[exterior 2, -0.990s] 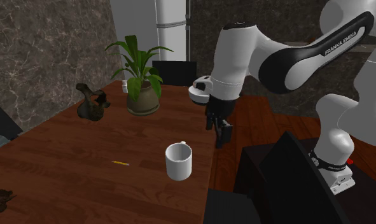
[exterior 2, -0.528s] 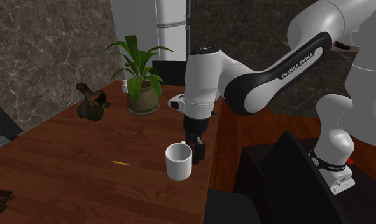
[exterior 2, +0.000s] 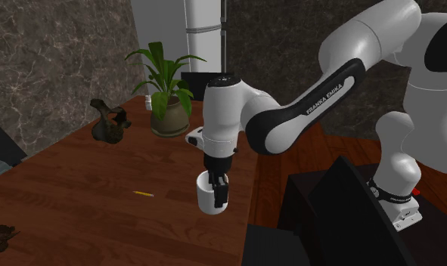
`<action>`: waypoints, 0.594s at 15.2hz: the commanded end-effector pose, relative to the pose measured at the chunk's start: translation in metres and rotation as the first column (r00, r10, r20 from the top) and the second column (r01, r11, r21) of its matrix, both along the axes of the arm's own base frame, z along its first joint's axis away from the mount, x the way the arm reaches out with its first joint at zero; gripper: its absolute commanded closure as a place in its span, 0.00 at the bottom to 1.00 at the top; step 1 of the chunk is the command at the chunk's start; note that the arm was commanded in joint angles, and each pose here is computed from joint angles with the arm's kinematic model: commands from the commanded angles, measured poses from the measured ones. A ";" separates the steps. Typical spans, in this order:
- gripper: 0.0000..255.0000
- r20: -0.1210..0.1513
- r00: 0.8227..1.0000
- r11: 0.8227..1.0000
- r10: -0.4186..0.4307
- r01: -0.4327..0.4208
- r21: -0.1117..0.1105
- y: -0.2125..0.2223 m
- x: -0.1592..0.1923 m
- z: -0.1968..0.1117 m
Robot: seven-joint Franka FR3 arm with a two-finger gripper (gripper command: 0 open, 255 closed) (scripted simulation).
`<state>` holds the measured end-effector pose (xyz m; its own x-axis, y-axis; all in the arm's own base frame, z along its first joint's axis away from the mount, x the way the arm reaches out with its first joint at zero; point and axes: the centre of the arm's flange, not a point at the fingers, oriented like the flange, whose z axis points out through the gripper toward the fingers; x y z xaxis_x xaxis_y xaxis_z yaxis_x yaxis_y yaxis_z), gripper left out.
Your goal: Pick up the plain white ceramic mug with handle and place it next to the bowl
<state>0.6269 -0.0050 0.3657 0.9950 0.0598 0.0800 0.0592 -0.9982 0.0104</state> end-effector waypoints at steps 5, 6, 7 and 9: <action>0.00 0.000 1.000 1.000 0.000 0.000 0.000 0.001 0.001 -0.019; 0.00 0.000 1.000 1.000 0.000 0.000 0.000 0.001 0.001 -0.019; 0.00 0.000 1.000 1.000 0.000 0.000 0.000 0.001 0.001 -0.019; 0.00 0.000 1.000 1.000 0.000 0.000 0.000 0.001 0.001 -0.019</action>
